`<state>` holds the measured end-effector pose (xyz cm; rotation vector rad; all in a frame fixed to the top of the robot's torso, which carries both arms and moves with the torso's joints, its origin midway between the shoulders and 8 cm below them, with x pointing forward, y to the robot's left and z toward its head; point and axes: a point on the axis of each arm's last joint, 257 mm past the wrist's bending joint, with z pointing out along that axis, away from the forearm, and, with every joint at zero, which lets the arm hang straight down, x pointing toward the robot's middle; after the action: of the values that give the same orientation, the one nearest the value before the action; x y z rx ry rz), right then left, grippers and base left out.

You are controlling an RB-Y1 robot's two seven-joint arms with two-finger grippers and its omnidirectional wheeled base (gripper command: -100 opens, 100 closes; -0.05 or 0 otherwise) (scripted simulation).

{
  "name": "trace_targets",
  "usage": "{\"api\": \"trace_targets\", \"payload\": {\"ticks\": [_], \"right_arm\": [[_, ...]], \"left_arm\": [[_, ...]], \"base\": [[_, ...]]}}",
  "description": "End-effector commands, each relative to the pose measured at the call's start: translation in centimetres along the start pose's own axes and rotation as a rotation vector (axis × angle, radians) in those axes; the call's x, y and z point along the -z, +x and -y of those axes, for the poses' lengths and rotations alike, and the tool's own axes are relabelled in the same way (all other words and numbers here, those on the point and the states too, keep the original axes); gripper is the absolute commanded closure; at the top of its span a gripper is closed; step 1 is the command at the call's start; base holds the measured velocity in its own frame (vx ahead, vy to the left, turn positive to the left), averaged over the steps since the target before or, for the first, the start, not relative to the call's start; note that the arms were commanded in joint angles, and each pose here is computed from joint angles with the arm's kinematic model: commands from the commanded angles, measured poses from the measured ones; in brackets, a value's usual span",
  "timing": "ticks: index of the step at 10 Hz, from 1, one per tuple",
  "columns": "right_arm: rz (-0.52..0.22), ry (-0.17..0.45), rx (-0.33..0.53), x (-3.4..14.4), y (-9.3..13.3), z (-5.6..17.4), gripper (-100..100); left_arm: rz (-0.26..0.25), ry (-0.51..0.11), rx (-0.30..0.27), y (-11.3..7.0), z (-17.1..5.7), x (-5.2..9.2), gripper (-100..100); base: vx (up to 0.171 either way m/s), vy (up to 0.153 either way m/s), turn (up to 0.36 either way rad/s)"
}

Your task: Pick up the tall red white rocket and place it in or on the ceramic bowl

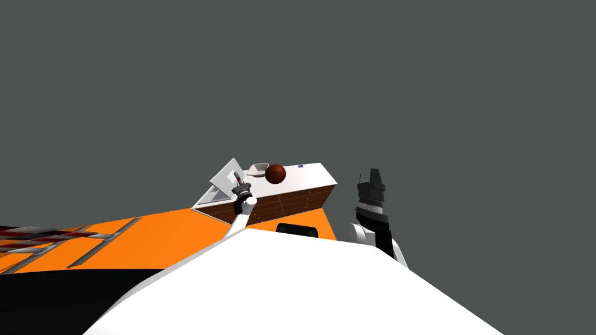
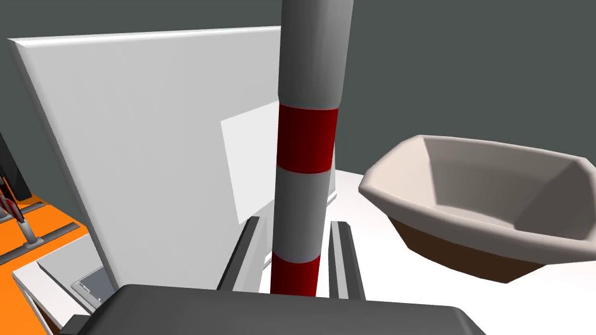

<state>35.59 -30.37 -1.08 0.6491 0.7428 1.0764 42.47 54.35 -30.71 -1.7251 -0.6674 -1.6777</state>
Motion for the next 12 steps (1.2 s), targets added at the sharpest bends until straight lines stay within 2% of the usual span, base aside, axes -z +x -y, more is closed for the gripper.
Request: {"api": "trace_targets", "payload": {"ticks": [1,7,12], "right_arm": [[0.000,0.000,0.000,0.0,0.0,0.0,0],[0.000,0.000,0.000,0.0,0.0,0.0,0],[0.000,0.000,0.000,0.0,0.0,0.0,0]], "left_arm": [[0.015,-0.011,0.010,0.0,-0.7,-0.6,100],[0.053,-0.076,0.048,1.3,-5.5,-3.1,100],[0.062,-0.152,0.070,4.0,-10.7,-5.1,100]], "base": [[-0.039,0.037,-0.102],[-0.010,0.067,-0.105],[0.010,0.090,-0.051]]}}
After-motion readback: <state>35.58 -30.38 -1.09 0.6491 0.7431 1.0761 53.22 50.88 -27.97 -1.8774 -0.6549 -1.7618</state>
